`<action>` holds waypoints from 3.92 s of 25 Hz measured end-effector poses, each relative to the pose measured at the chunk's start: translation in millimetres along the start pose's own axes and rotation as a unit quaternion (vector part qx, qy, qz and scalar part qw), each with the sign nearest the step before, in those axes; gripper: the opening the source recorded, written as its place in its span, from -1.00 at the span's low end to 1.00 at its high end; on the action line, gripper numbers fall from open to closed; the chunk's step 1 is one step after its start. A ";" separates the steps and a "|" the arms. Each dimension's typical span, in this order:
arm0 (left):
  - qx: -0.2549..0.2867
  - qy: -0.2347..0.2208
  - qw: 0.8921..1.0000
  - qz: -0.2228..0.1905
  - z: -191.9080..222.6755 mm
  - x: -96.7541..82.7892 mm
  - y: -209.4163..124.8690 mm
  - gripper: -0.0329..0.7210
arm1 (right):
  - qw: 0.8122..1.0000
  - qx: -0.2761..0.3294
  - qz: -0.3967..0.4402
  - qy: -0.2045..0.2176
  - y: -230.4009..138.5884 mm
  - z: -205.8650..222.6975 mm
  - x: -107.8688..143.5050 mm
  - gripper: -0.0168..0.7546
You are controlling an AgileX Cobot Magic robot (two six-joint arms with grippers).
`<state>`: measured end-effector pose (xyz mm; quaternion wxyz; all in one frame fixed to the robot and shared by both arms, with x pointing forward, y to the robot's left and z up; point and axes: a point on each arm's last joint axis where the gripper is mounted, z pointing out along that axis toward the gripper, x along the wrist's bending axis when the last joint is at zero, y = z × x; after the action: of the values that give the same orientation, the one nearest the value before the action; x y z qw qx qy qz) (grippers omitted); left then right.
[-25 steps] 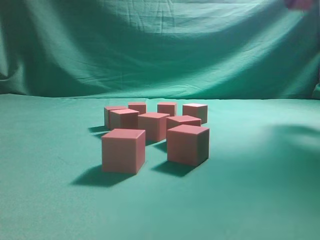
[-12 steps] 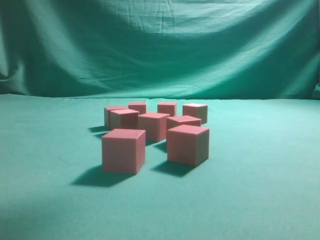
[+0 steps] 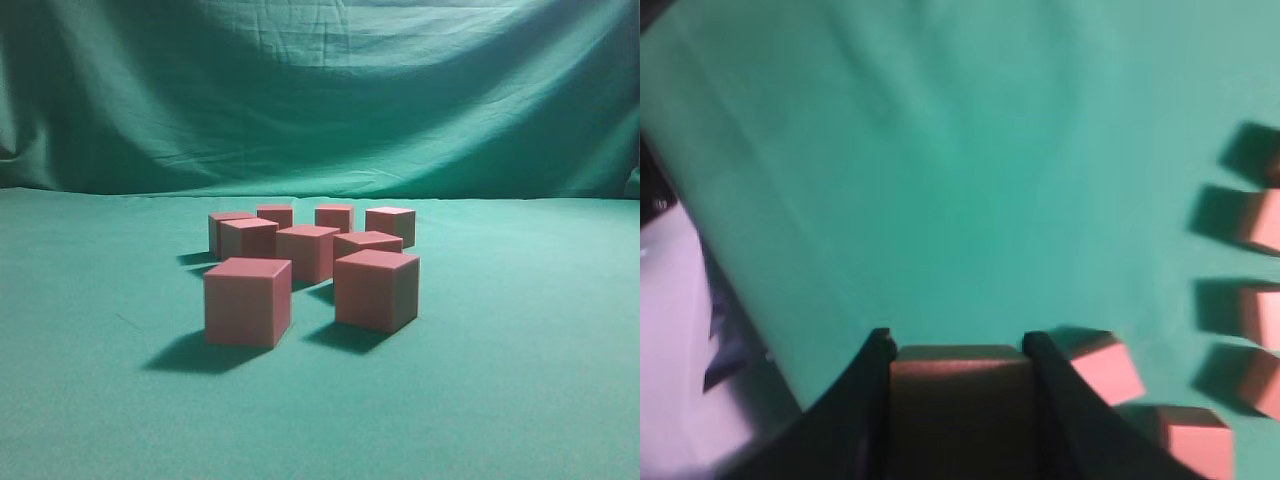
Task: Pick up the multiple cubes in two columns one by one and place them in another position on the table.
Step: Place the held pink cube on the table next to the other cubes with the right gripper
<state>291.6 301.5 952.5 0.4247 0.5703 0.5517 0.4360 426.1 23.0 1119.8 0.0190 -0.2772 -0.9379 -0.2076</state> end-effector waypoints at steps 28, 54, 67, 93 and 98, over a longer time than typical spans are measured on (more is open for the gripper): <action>0.000 0.000 1.000 0.000 0.0 0.0 0.0 -0.91 | 0.985 0.087 0.034 -0.148 7.2 137.9 -17.0 -0.31; 0.000 0.000 1.000 0.000 0.0 0.0 0.0 -0.91 | 0.991 0.048 0.033 -0.123 -30.3 172.7 -30.5 -0.31; 0.000 0.000 1.000 0.000 0.0 0.0 0.0 -0.91 | 0.989 0.035 0.042 -0.135 -28.7 172.7 -32.7 -0.31; 0.000 0.000 1.000 0.000 0.0 0.0 0.0 -0.91 | 0.988 0.039 0.068 -0.134 -29.9 177.4 -37.5 -0.31; 0.000 0.000 1.000 0.000 0.0 0.0 0.0 -0.91 | 0.988 0.039 0.069 -0.134 -30.0 177.9 -37.5 -0.31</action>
<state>291.6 301.5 952.5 0.4247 0.5703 0.5517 0.4360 456.2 52.2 940.3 -0.0816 -0.3654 -0.9181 -0.1298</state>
